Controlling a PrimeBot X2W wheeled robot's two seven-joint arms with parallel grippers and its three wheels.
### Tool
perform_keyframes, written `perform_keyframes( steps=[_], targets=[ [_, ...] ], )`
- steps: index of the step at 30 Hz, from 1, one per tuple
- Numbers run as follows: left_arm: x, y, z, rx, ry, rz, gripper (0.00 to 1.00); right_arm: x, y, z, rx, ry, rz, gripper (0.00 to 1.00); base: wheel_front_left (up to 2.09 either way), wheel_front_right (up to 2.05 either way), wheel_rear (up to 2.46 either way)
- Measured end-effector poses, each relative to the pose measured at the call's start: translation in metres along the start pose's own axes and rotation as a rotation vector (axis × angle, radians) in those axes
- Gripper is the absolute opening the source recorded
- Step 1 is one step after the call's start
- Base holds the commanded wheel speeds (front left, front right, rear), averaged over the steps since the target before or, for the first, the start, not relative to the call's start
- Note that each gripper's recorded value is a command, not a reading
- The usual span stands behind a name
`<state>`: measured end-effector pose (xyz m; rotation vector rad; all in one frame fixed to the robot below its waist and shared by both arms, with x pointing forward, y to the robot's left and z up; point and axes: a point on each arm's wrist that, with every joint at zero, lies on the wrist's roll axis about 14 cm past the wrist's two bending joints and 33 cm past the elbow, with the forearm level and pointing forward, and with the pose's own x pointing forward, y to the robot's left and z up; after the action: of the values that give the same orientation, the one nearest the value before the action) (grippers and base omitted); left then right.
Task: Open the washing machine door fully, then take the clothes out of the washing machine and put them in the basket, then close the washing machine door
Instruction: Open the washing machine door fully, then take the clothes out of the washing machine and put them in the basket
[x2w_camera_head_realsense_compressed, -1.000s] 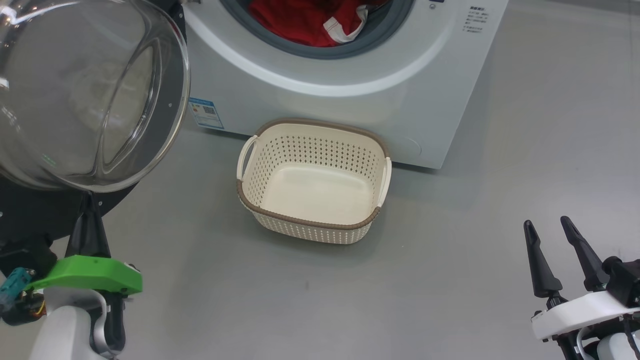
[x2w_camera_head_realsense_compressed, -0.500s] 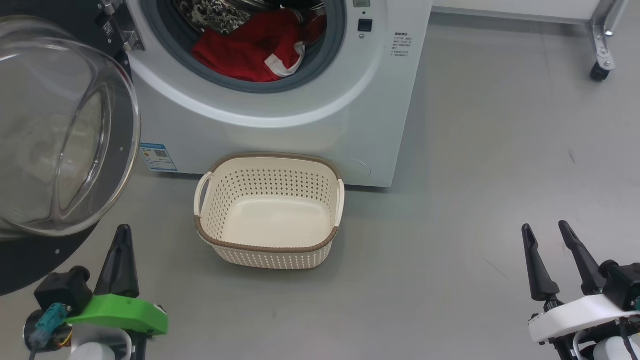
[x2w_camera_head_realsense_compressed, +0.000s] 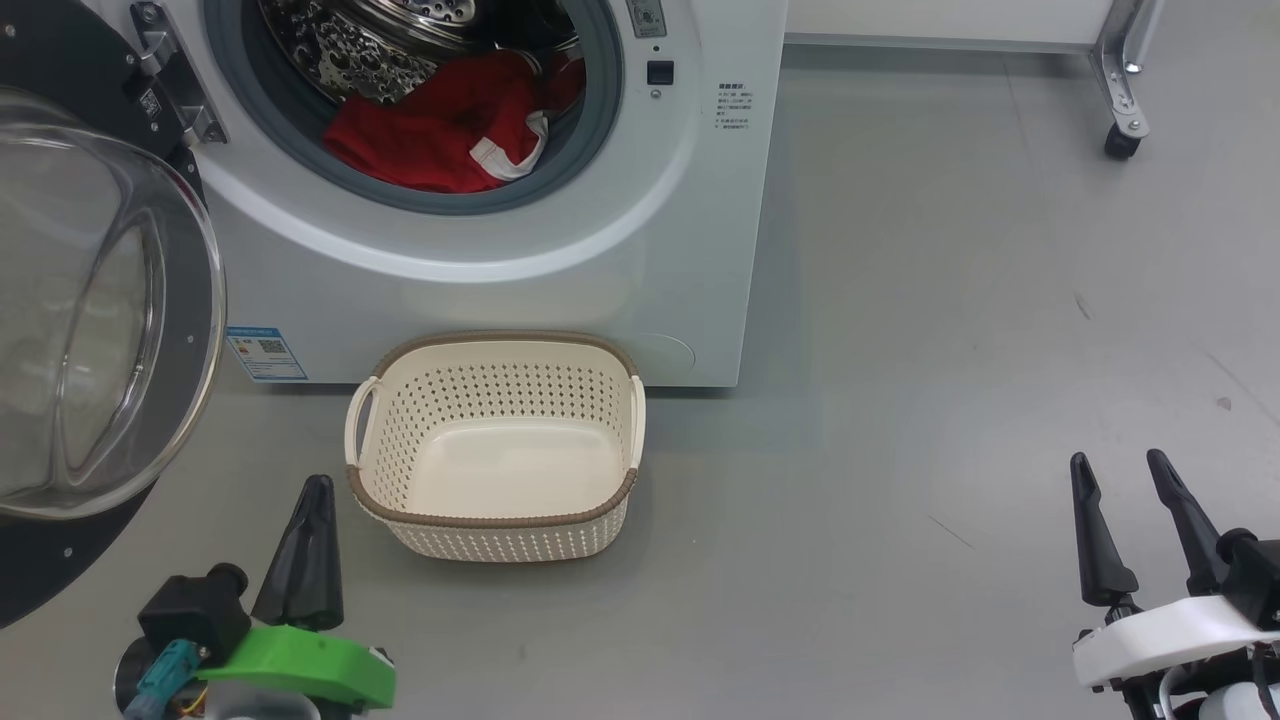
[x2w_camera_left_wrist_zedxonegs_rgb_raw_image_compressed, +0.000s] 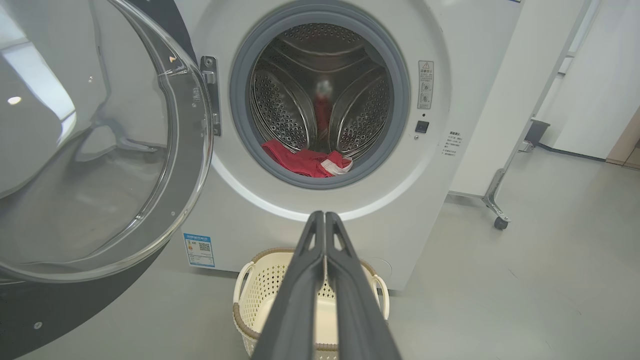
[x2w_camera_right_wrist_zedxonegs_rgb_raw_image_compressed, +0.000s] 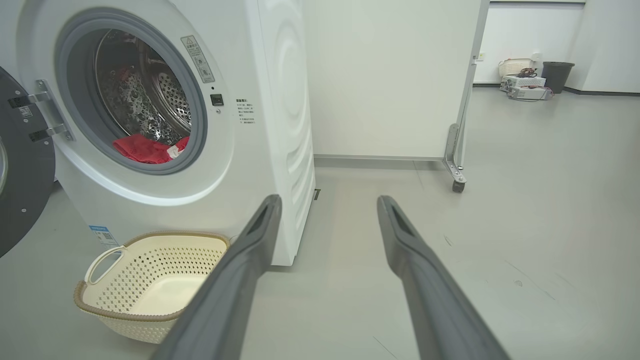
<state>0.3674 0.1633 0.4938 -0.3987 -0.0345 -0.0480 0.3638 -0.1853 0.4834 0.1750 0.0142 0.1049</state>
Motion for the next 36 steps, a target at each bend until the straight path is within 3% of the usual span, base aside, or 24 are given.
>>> perform_keyframes(
  steps=[1, 2, 3, 4, 36],
  targets=[
    [0.0, -0.004, -0.001, 0.002, 0.003, -0.011, 0.41, 0.0, -0.001, 0.001, 0.0, -0.003, -0.003, 1.0, 0.0, 0.0, 0.0],
    [-0.001, -0.005, -0.003, 0.004, 0.007, -0.016, 0.71, 0.0, -0.001, 0.002, 0.001, -0.005, -0.004, 1.0, 0.0, 0.0, 0.0],
    [-0.002, -0.006, -0.003, 0.003, 0.008, -0.018, 0.93, 0.0, -0.001, 0.002, 0.002, -0.008, -0.007, 1.0, 0.0, 0.0, 0.0],
    [-0.002, -0.007, -0.003, 0.002, 0.007, -0.02, 1.0, -0.001, -0.002, 0.003, 0.003, -0.01, -0.009, 1.0, 0.0, 0.0, 0.0],
    [-0.005, -0.013, -0.006, -0.001, 0.011, -0.033, 1.0, 0.0, -0.005, 0.016, 0.013, -0.059, -0.037, 1.0, 0.0, 0.0, 0.0]
  ],
)
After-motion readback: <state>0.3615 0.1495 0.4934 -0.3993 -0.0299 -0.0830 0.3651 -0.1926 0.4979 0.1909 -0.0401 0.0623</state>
